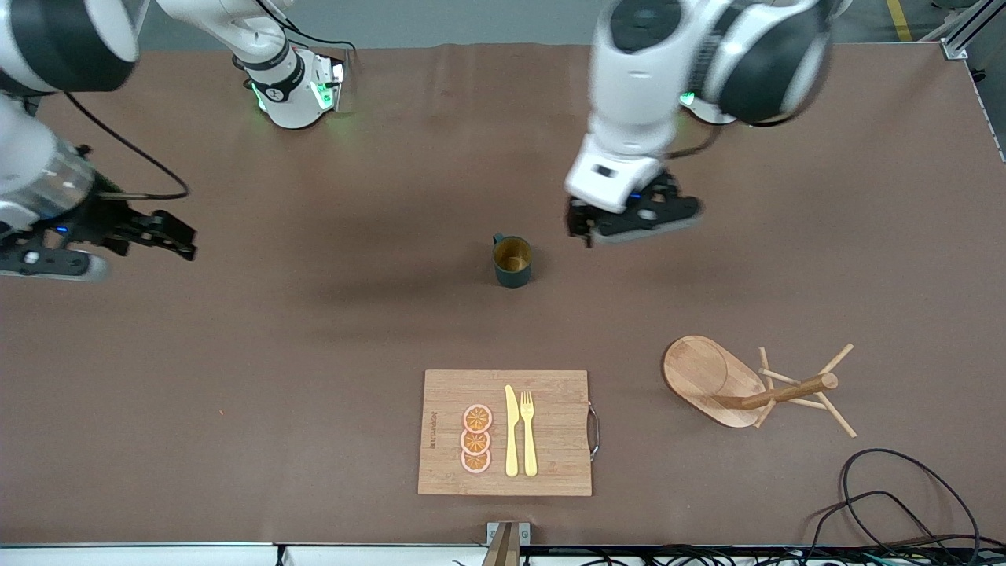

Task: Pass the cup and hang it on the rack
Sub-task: 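Set the mug down, open the right gripper and withdraw it, then lower the left gripper onto the mug and grasp its handle, then lift the mug with the left gripper and carry it to the rack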

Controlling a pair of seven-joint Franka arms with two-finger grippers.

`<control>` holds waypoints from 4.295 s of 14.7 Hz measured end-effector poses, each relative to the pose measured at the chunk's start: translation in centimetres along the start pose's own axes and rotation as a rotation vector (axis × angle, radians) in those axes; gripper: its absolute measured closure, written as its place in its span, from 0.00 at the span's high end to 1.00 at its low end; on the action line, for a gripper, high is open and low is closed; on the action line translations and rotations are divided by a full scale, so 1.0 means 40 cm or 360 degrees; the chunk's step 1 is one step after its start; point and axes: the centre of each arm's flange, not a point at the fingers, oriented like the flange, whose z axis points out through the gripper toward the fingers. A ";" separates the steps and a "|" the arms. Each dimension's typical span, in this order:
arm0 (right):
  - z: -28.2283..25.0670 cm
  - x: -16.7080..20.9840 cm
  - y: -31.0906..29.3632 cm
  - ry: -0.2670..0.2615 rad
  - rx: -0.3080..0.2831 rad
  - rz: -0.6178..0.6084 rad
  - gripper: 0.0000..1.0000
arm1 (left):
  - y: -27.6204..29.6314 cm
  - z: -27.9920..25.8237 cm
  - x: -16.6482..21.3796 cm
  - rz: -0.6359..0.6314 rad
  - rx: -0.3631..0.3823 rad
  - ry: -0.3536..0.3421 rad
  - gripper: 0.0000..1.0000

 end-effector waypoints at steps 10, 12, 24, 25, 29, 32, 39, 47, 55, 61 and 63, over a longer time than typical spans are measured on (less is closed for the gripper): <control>-0.014 -0.031 0.278 0.0018 -0.0006 -0.0142 1.00 | 0.325 0.262 -0.572 -0.0380 0.0176 0.0596 1.00; -0.012 -0.032 0.272 0.0026 -0.0007 -0.0155 1.00 | 0.337 0.341 -0.680 -0.0422 0.0164 0.0736 1.00; -0.030 -0.057 0.114 0.0065 -0.0007 -0.0338 1.00 | 0.374 0.615 -0.802 -0.0302 -0.0013 0.1250 0.94; -0.034 -0.062 0.110 0.0068 -0.0008 -0.0343 1.00 | 0.380 0.625 -0.801 -0.0313 -0.0024 0.1258 0.92; -0.036 -0.075 0.110 0.0068 -0.0010 -0.0343 1.00 | 0.392 0.672 -0.809 -0.0299 -0.0012 0.1260 0.85; -0.034 -0.075 0.109 0.0078 -0.0011 -0.0343 1.00 | 0.393 0.682 -0.811 -0.0294 -0.0008 0.1260 0.60; -0.031 -0.078 0.104 0.0076 -0.0011 -0.0349 1.00 | 0.397 0.681 -0.808 -0.0298 -0.0012 0.1261 0.21; -0.035 -0.073 0.102 0.0105 -0.0010 -0.0350 1.00 | 0.468 0.319 -0.535 -0.0406 0.0047 0.0837 0.21; -0.026 -0.073 0.138 0.0100 0.0110 -0.0272 1.00 | 0.084 -0.033 0.106 -0.0927 -0.0270 0.0080 0.21; -0.024 -0.072 0.225 0.0107 0.0103 -0.0242 1.00 | -0.229 -0.028 0.417 -0.1404 -0.0600 -0.0316 0.21; -0.024 -0.073 0.226 0.0105 0.0105 -0.0239 1.00 | -0.322 -0.003 0.486 -0.1556 -0.0688 -0.0455 0.21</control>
